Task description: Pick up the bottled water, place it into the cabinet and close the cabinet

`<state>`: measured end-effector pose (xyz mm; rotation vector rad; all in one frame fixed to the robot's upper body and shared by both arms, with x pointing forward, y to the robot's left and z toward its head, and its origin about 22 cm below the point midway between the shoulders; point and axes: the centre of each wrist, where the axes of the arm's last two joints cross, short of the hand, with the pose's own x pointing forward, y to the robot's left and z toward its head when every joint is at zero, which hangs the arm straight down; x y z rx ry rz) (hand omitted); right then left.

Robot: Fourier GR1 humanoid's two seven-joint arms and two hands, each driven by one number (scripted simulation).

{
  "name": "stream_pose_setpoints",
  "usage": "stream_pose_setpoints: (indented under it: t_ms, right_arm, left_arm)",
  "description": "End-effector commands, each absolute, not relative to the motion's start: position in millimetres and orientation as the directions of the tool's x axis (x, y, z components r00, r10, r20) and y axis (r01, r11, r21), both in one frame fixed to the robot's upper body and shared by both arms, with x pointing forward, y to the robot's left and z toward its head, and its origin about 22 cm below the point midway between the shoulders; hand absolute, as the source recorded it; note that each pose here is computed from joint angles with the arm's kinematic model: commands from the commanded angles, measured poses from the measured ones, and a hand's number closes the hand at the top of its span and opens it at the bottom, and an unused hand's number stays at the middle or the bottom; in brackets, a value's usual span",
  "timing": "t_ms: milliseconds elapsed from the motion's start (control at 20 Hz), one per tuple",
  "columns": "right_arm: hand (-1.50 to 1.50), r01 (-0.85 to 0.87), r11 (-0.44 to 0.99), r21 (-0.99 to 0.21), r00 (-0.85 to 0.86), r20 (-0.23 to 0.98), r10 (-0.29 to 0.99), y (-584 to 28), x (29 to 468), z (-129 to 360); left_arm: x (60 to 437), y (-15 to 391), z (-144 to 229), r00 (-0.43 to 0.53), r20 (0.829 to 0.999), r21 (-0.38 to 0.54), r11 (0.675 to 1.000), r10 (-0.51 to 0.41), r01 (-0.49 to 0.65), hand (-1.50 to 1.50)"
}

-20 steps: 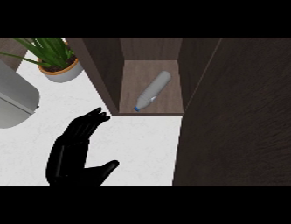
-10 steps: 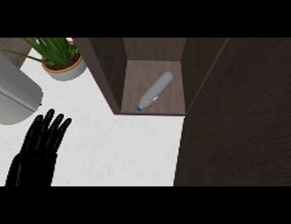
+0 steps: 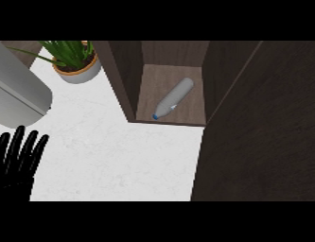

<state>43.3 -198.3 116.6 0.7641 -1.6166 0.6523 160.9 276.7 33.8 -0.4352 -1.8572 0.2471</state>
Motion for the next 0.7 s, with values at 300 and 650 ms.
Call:
stream_pose_setpoints:
  t_ms: [300,650]
  right_arm:
    - [1.5,-0.878,0.476,0.042,-0.1,0.958,-0.268,-165,38,142]
    - [1.5,-0.887,0.461,0.002,-0.111,0.97,-0.218,-164,50,134]
  left_arm:
    - [155,308,48,-0.276,0.868,-0.362,0.906,0.413,0.219,-1.5]
    - [151,318,54,-0.262,0.869,-0.349,0.896,0.419,0.276,-1.5]
